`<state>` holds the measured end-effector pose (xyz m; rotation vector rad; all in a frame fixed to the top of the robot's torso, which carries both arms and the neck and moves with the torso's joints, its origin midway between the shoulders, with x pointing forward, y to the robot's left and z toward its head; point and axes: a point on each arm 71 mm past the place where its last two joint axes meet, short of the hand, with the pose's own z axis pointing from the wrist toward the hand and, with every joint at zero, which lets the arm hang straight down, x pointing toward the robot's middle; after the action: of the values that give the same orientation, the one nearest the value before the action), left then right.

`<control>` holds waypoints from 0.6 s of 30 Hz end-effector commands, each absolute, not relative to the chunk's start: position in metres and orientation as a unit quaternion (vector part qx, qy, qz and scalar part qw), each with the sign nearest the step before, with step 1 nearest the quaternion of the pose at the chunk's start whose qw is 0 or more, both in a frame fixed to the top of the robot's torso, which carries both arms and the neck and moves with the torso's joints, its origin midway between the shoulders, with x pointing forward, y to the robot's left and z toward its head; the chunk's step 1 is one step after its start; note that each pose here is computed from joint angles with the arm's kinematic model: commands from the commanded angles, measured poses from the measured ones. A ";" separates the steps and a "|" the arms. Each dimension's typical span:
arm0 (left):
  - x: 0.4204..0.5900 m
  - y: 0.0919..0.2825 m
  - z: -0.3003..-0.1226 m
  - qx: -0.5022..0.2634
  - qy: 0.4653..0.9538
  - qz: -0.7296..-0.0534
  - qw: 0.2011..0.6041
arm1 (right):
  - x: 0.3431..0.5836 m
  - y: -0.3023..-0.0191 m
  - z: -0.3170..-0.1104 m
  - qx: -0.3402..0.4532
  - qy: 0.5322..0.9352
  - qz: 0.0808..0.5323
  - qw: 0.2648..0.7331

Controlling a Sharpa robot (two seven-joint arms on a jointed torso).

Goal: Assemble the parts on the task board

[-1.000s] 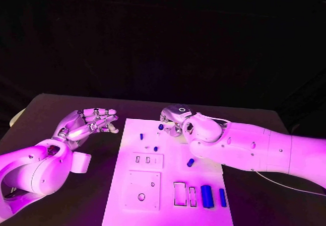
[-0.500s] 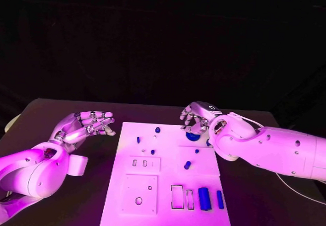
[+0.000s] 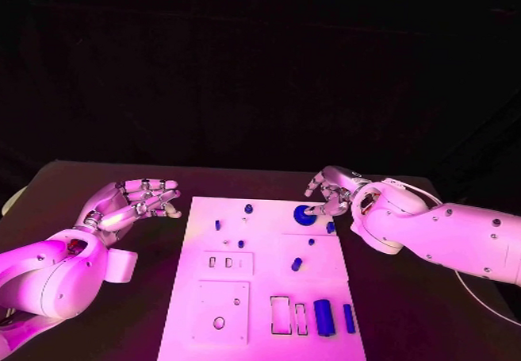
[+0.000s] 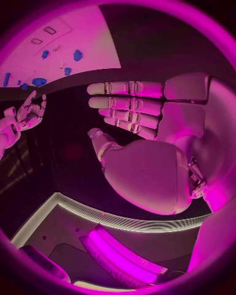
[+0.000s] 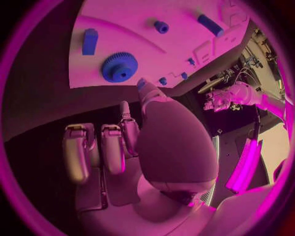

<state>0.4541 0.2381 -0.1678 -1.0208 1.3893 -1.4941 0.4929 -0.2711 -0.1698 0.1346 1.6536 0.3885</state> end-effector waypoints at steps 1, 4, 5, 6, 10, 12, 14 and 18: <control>0.454 0.235 -0.166 -0.396 0.556 -0.604 0.412 | 0.493 -0.268 -0.177 0.044 0.754 0.164 0.634; 0.454 0.234 -0.166 -0.396 0.556 -0.604 0.412 | 0.495 -0.268 -0.179 0.044 0.755 0.162 0.633; 0.454 0.234 -0.166 -0.396 0.556 -0.604 0.412 | 0.495 -0.267 -0.180 0.044 0.756 0.161 0.633; 0.454 0.234 -0.166 -0.396 0.556 -0.604 0.412 | 0.495 -0.267 -0.181 0.044 0.756 0.160 0.633; 0.454 0.235 -0.167 -0.396 0.556 -0.603 0.412 | 0.497 -0.265 -0.184 0.044 0.760 0.157 0.629; 0.454 0.235 -0.167 -0.396 0.556 -0.603 0.412 | 0.498 -0.265 -0.186 0.045 0.761 0.155 0.628; 0.454 0.235 -0.167 -0.396 0.556 -0.603 0.413 | 0.499 -0.265 -0.188 0.045 0.763 0.153 0.627; 0.454 0.235 -0.167 -0.396 0.556 -0.603 0.413 | 0.501 -0.264 -0.190 0.046 0.765 0.150 0.625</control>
<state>0.4547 0.2374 -0.1681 -1.0122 1.3942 -1.4940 0.5011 -0.2647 -0.1877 0.1201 1.7311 0.3569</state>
